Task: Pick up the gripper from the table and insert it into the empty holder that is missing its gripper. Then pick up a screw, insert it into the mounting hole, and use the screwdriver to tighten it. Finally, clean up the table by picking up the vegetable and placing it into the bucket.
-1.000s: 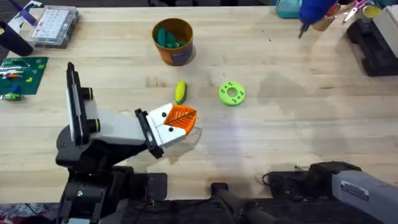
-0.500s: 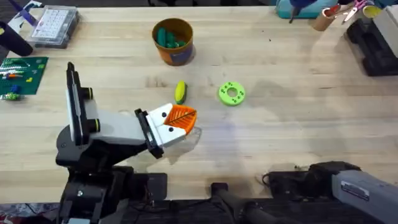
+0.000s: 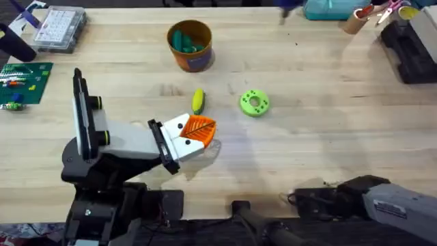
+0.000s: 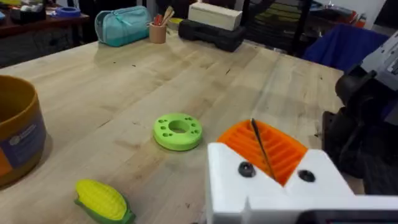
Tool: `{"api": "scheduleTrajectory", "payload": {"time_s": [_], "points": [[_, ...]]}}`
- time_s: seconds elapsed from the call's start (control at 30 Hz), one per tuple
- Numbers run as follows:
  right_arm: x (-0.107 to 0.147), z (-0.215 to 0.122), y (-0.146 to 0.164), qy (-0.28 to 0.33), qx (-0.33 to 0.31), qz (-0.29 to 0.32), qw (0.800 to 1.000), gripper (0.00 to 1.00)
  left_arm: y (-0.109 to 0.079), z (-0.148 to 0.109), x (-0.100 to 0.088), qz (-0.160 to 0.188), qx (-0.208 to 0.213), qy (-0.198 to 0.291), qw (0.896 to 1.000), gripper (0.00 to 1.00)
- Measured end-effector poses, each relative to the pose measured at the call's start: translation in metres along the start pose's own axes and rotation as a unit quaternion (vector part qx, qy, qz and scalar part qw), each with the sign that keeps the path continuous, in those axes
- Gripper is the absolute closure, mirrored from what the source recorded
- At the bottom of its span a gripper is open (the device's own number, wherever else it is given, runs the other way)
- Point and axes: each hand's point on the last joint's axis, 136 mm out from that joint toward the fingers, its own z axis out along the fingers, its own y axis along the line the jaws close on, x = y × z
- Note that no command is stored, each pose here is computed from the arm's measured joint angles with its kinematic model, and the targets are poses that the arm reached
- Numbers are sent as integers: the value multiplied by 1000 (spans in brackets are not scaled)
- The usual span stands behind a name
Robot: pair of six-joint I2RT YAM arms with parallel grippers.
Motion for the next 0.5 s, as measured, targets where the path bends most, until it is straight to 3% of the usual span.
{"api": "scheduleTrajectory", "payload": {"time_s": [0.3, 0.5], "points": [[8, 51, 22, -5, -65, 21, 998, 974, 0, 0, 0, 0, 0, 0, 1000, 984], [1, 68, 42, -40, -85, -7, 996, 974, 0, 0, 0, 0, 0, 0, 1000, 984]]}}
